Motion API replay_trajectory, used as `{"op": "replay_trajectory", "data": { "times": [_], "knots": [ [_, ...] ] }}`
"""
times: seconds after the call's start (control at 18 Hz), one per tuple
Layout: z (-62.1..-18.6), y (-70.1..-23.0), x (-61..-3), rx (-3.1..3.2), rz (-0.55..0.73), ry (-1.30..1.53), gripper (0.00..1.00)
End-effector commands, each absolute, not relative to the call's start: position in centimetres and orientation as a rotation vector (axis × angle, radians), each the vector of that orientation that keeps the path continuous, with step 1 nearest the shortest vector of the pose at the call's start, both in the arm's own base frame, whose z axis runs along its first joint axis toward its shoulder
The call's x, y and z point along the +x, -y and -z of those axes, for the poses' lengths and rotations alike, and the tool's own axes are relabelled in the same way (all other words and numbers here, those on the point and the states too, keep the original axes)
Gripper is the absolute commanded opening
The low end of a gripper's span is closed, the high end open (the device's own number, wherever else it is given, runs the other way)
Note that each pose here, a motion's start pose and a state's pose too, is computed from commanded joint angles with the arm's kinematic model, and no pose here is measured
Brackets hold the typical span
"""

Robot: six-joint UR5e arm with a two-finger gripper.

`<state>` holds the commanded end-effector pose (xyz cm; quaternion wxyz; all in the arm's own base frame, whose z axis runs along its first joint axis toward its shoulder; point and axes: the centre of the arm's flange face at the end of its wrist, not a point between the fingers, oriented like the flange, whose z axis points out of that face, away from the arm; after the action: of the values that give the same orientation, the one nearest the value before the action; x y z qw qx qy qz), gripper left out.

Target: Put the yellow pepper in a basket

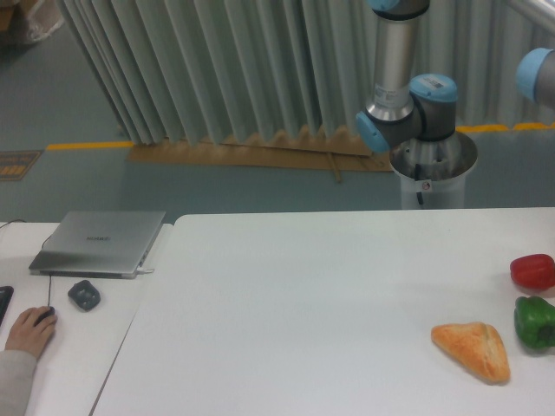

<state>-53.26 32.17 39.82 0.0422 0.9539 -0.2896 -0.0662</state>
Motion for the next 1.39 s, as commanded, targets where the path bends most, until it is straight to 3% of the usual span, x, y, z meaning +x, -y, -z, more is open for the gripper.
{"op": "replay_trajectory", "data": {
  "times": [0.72, 0.83, 0.89, 1.39],
  "knots": [
    [-33.6, -29.4, -59.5, 2.939, 0.209, 0.774, 0.42],
    [-32.8, -28.4, -60.3, 2.944, 0.208, 0.749, 0.72],
    [-32.8, -28.4, -60.3, 2.945, 0.208, 0.747, 1.0],
    [-34.5, -29.0, -59.3, 2.955, 0.247, 0.761, 1.0]
  ]
}}
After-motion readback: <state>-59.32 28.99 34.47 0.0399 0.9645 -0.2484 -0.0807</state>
